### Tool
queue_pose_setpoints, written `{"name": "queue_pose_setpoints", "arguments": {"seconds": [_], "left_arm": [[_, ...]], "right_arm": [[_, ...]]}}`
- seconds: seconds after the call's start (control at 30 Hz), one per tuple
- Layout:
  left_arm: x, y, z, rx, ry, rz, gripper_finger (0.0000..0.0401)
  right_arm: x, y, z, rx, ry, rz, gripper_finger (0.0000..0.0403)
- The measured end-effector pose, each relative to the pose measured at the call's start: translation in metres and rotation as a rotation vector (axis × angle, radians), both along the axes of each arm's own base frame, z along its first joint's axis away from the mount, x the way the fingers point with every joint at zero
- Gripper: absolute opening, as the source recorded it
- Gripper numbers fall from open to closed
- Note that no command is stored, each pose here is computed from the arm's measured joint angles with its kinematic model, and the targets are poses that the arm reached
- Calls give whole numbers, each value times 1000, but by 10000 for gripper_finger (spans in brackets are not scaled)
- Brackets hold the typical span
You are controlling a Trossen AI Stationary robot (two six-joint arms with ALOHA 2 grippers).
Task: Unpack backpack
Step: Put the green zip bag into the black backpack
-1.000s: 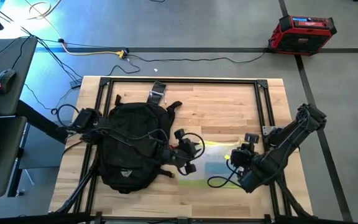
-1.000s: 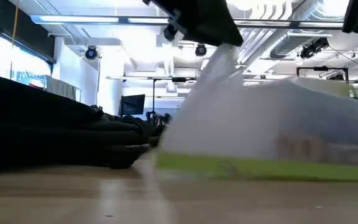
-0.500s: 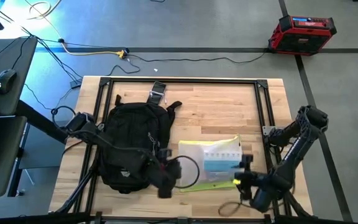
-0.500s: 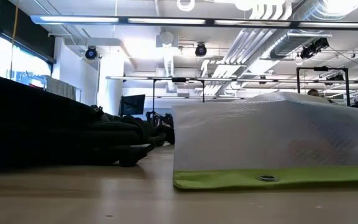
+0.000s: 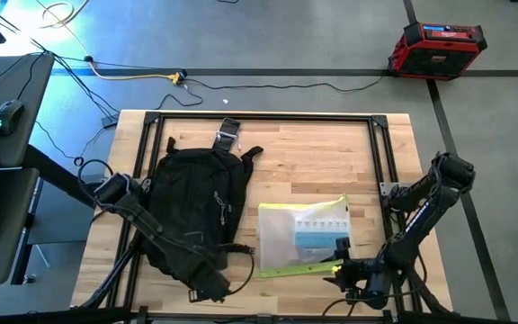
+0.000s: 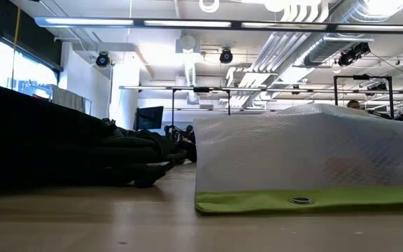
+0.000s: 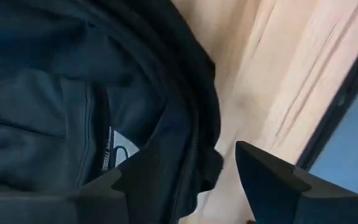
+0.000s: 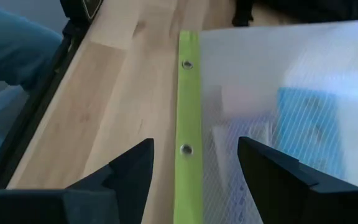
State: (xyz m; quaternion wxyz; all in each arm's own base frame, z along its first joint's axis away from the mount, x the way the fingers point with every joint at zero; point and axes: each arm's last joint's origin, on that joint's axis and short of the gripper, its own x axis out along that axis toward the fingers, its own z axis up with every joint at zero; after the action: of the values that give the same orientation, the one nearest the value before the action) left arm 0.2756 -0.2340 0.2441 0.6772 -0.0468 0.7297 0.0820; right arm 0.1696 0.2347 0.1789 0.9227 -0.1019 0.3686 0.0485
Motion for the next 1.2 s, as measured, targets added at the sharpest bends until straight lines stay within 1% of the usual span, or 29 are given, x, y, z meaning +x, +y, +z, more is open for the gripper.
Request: {"name": "queue_pose_setpoints", "arguments": {"seconds": [0.1, 0.17, 0.27, 0.37, 0.4, 0.47, 0.53, 0.6, 0.67, 0.77, 0.8, 0.87, 0.93, 1.07, 1.2], "left_arm": [[-7, -5, -7, 13, 13, -71, 200], [-13, -5, -14, 38, 48, -92, 208], [-23, 0, -27, 93, 120, -92, 218], [-29, 6, -41, 126, 162, -91, 222], [-30, 8, -46, 132, 177, -88, 222], [-31, 12, -55, 104, 208, -102, 217], [-29, 15, -65, 60, 212, -124, 200], [-25, 19, -75, 14, 199, -121, 170], [-21, 24, -81, -27, 199, -109, 123], [-12, 34, -83, -49, 191, -48, 34], [-8, 38, -81, -47, 182, -21, 18], [4, 41, -73, -39, 133, 12, 14], [17, 43, -60, -14, 47, 45, 8], [41, 51, -18, 68, -112, 182, 3], [56, 57, 33, 133, -293, 295, 1]], "right_arm": [[-1, -1, -2, 15, 9, -15, 220], [-1, 0, -2, 25, 5, -13, 220], [-1, 1, -1, 30, -1, -3, 220], [-1, 2, -1, 27, -3, 3, 220], [-1, 2, -1, 27, -3, 3, 220], [-1, 2, -1, 28, -4, 3, 220], [-1, 2, -1, 28, -4, 3, 220], [0, 2, -1, 30, -6, 2, 220], [0, 2, -1, 32, -5, 1, 220], [0, 2, -1, 31, -6, 2, 220], [0, 2, -1, 31, -6, 2, 220], [0, 2, 0, 28, -10, -1, 220], [0, 2, 0, 26, -12, -2, 220], [0, 1, 0, -1, -20, 9, 220], [0, 1, 0, -29, -22, 34, 220]]}}
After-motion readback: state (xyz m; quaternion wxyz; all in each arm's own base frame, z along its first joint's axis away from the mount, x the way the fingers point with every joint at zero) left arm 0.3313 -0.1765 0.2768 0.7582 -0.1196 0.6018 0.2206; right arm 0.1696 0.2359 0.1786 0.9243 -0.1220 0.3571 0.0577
